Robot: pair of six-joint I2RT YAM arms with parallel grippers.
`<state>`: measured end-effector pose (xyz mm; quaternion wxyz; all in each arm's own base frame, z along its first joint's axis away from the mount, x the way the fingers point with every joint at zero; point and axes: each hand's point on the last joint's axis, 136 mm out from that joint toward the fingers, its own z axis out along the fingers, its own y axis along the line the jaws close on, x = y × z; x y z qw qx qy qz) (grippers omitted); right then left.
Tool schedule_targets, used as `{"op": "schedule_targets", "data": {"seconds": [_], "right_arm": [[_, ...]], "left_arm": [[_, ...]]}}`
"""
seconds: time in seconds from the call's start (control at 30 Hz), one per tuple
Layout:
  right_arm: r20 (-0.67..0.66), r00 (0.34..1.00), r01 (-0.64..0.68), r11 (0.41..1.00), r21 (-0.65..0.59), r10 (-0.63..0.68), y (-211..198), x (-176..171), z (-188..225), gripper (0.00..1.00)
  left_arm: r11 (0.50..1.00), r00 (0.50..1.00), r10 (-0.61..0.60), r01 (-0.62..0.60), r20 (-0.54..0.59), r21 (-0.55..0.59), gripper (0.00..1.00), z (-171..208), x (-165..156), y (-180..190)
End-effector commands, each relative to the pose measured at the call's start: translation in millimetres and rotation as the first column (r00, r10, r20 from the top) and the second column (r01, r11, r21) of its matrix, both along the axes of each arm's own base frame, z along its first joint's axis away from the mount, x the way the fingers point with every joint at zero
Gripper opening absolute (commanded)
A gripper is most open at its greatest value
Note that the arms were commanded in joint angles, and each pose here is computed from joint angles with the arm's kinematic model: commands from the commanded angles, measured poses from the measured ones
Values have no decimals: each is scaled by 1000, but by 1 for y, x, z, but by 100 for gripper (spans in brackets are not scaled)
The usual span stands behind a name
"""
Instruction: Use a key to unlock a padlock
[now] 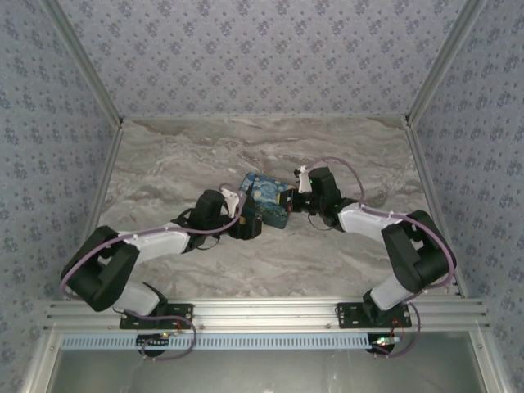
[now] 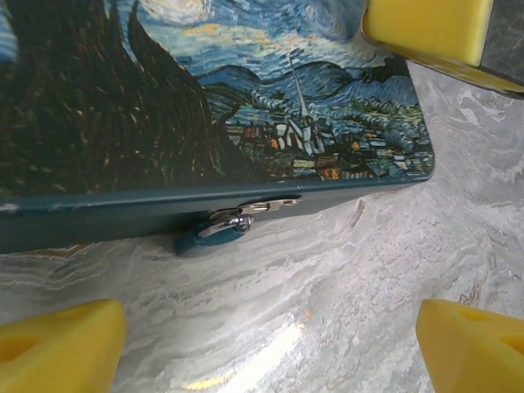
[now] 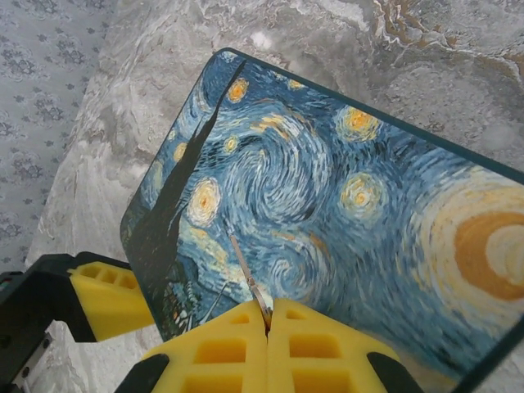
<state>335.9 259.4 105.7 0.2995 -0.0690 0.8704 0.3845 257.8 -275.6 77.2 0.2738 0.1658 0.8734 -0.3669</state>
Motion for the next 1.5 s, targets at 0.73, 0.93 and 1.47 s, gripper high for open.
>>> {"op": "schedule_targets", "data": {"seconds": [0.73,0.93,1.47], "right_arm": [[-78,997,-25,997,-70,20,-1,-16,-33,0],[-72,997,-30,997,-74,25,1,-17,-32,0],[-66,997,-36,996,-81,30,4,-19,-33,0]], "left_arm": [[998,999,-6,8,35,-57,78,-15,22,-27],[1000,996,4,-1,84,-30,76,-19,27,-25],[1000,997,-26,27,69,-6,65,-29,25,-34]]}}
